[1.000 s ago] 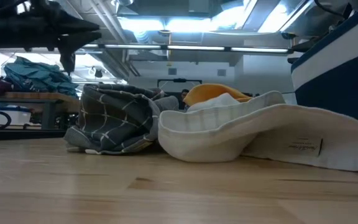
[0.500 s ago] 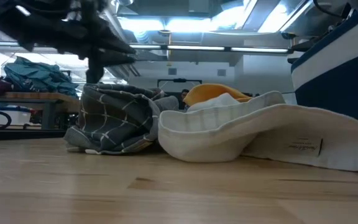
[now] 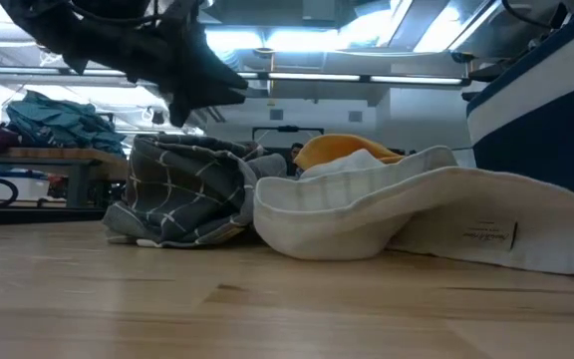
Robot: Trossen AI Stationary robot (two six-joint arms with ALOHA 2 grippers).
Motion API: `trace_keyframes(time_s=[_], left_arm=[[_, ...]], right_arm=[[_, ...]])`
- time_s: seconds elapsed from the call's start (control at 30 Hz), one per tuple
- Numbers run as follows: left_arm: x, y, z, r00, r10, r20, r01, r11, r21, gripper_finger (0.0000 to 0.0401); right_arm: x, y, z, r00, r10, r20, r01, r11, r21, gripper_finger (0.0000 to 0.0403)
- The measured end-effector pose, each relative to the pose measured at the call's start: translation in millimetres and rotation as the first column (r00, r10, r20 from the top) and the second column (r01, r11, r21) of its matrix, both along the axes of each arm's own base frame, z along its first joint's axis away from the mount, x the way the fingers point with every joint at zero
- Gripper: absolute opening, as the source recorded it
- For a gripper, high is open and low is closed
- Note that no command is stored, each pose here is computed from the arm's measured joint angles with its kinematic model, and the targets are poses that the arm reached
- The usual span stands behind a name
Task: Fold towel
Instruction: Fold the gray towel
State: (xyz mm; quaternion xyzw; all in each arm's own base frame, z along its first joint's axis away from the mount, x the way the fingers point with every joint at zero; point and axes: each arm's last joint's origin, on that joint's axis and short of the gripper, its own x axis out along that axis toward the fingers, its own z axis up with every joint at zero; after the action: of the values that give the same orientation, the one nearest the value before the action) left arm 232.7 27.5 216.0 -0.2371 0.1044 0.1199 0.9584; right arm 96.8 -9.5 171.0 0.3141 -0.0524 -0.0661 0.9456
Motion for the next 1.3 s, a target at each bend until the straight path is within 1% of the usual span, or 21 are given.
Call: trace_keyframes(time_s=[0.1,0.17,0.23,0.33,0.53,0.6,0.73,0.8,0.87,0.93,1.03,1.2,1.3], left_arm=[[-2,-2,-7,0.994,0.0,-0.109,-0.007,0.997,-0.07,0.0124],[-4,-1,-13,0.984,0.001,-0.181,-0.018,0.996,-0.092,0.0132],[-6,-1,-17,0.975,0.014,-0.22,-0.044,0.99,-0.133,0.0137],[-8,-1,-19,0.969,0.019,-0.245,-0.056,0.987,-0.148,0.014],[-8,-2,-19,0.966,-0.003,-0.259,-0.019,0.996,-0.085,0.0141],[-8,-2,-20,0.963,-0.004,-0.269,-0.02,0.996,-0.085,0.0141],[-10,-6,-24,0.954,-0.003,-0.299,-0.046,0.986,-0.158,0.0147],[-9,-12,-26,0.952,-0.033,-0.305,-0.027,0.982,-0.189,0.0157],[-7,-19,-29,0.946,-0.063,-0.319,-0.002,0.979,-0.202,0.0168],[-5,-25,-35,0.934,-0.082,-0.347,0.01,0.979,-0.203,0.0177],[0,-29,-49,0.91,-0.074,-0.409,-0.012,0.979,-0.204,0.0183],[6,-30,-78,0.85,-0.068,-0.522,-0.053,0.976,-0.213,0.0184],[11,-30,-89,0.836,-0.064,-0.545,-0.063,0.975,-0.211,0.0184]], right_arm=[[0,0,0,1.0,0.0,0.0,0.0,1.0,-0.002,0.0133],[0,0,0,1.0,0.0,0.0,0.0,1.0,-0.002,0.0133],[0,0,0,1.0,0.0,0.0,0.0,1.0,-0.003,0.0133],[0,0,0,1.0,0.0,0.0,0.0,1.0,-0.003,0.0133],[0,0,0,1.0,0.0,0.0,0.0,1.0,-0.003,0.0133],[0,0,0,1.0,0.0,0.0,0.0,1.0,-0.003,0.0133],[0,0,0,1.0,0.0,-0.001,0.0,1.0,-0.003,0.0133],[0,0,0,1.0,0.0,-0.001,0.0,1.0,-0.003,0.0133],[0,0,0,1.0,0.0,0.0,0.0,1.0,-0.003,0.0133],[0,0,0,1.0,0.0,-0.001,0.0,1.0,-0.003,0.0133],[0,0,0,1.0,0.0,-0.001,0.0,1.0,-0.003,0.0133],[0,0,0,1.0,0.0,0.0,0.0,1.0,-0.003,0.0133],[0,0,0,1.0,0.0,0.0,0.0,1.0,-0.003,0.0133]])
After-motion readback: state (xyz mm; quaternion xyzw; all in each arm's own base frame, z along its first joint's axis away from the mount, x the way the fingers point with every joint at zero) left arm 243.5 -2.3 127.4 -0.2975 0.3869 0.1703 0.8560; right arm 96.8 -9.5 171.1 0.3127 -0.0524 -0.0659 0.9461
